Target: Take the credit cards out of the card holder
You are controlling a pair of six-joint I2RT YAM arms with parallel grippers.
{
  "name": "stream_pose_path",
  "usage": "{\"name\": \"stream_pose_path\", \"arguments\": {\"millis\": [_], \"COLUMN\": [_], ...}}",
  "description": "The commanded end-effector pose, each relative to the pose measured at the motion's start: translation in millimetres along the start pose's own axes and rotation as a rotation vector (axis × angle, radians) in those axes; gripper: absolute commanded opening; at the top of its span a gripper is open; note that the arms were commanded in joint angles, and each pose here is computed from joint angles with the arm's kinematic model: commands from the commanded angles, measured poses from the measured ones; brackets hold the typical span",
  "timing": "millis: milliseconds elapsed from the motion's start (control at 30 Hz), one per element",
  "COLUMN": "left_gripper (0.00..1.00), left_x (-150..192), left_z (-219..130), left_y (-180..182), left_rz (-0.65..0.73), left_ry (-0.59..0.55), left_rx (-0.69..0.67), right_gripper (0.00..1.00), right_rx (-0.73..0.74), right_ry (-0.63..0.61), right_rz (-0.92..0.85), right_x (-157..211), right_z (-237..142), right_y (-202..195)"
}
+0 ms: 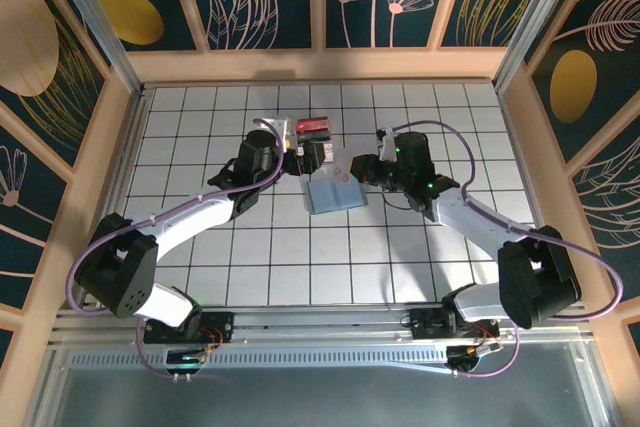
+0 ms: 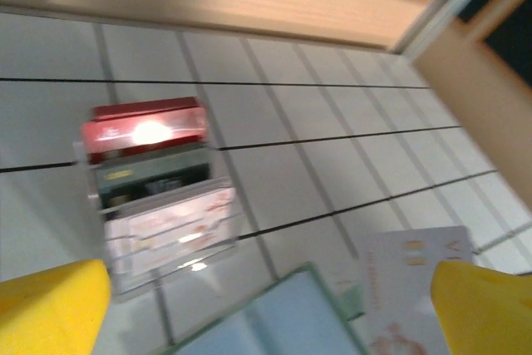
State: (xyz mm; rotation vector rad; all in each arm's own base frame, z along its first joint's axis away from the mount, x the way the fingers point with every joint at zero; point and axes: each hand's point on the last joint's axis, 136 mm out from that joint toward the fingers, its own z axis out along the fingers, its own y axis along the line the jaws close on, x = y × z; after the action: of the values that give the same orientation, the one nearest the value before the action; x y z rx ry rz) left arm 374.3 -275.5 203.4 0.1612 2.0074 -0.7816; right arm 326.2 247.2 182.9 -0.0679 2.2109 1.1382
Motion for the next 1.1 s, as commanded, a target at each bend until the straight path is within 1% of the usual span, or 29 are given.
{"name": "stream_pose_path", "arguments": {"millis": [0,67,167,267,333,400,433,600,700,833,867,900,967,1067], "left_gripper": [0.94,0.88,0.83,0.78,0.77,0.75,0.73,0.52,0.34,0.06,0.00,0.00,0.00,0.00], "left_x": [-4,-3,1,4,5,6,6,6,3,-1,-2,-3,-5,-6], "left_z": [-5,-5,-6,-7,-8,-8,-8,-9,-10,-11,-10,-10,-10,-9], "left_y": [-35,-45,-57,-63,-67,-69,-69,-72,-71,-68,-66,-65,-63,-62], "left_rz": [-0.043,-0.050,-0.054,-0.052,-0.050,-0.051,-0.053,-0.061,-0.054,-0.020,-0.002,0.021,0.073,0.195], "left_ry": [0.007,0.021,0.044,0.059,0.064,0.066,0.065,0.062,0.052,0.044,0.043,0.043,0.044,0.062], "left_rx": [0.218,0.285,0.370,0.416,0.442,0.451,0.454,0.477,0.478,0.451,0.440,0.425,0.409,0.384], "right_gripper": [0.00,0.00,0.00,0.00,0.00,0.00,0.00,0.00,0.00,0.00,0.00,0.00,0.09,0.26], "right_rx": [-0.156,-0.207,-0.262,-0.301,-0.318,-0.337,-0.352,-0.382,-0.372,-0.334,-0.323,-0.314,-0.289,-0.232], "right_ry": [-0.043,-0.051,-0.056,-0.057,-0.061,-0.059,-0.057,-0.047,-0.042,-0.043,-0.046,-0.046,-0.053,-0.067], "right_rz": [-0.053,-0.066,-0.077,-0.084,-0.088,-0.088,-0.089,-0.086,-0.084,-0.085,-0.084,-0.084,-0.086,-0.093], "right_x": [-12,-14,-16,-17,-19,-19,-19,-18,-17,-16,-16,-16,-18,-22], "right_z": [-12,-16,-21,-23,-24,-24,-24,-22,-20,-17,-17,-17,-16,-18], "right_y": [34,45,58,66,69,72,74,77,74,68,66,64,61,53]}}
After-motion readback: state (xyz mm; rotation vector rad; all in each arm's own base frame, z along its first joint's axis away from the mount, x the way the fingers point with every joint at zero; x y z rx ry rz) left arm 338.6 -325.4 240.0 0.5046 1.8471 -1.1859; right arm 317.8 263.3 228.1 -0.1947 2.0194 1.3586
